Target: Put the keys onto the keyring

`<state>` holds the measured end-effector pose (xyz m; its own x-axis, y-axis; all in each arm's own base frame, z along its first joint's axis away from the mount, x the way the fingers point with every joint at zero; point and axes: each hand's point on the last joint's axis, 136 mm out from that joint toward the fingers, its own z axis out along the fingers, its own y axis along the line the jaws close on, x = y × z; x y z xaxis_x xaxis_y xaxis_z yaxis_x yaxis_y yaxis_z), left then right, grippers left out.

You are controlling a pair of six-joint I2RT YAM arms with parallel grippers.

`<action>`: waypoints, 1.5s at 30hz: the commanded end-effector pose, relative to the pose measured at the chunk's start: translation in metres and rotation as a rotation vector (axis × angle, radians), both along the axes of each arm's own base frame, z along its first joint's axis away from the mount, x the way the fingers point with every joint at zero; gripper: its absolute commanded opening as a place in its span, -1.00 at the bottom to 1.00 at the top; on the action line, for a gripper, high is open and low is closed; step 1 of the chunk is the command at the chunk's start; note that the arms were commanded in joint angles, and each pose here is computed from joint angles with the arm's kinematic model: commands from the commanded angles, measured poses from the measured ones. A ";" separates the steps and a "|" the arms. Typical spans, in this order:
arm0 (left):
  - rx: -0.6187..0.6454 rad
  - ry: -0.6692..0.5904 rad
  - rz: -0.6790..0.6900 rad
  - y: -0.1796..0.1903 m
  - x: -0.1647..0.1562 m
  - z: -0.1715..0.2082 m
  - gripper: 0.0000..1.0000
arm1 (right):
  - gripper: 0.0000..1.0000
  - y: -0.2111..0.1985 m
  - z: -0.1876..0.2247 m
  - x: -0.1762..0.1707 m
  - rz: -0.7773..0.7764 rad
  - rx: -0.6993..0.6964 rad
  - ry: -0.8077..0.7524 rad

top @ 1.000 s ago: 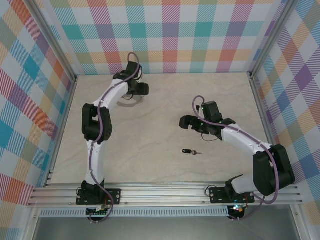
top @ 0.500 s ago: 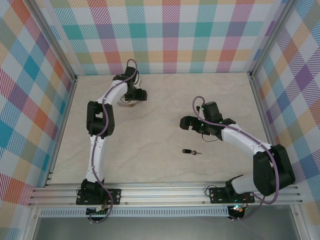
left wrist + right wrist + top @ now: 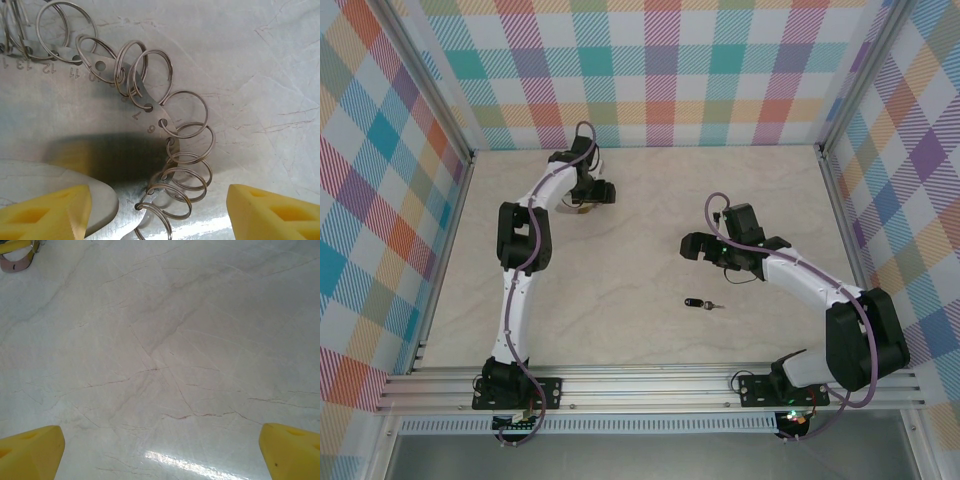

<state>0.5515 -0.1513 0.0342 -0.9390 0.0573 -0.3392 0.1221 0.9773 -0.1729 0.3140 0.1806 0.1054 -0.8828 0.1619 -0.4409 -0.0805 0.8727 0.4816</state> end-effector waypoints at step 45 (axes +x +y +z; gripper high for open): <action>-0.254 0.027 -0.135 -0.212 -0.176 0.036 0.44 | 0.99 -0.032 0.057 -0.054 -0.034 0.030 -0.141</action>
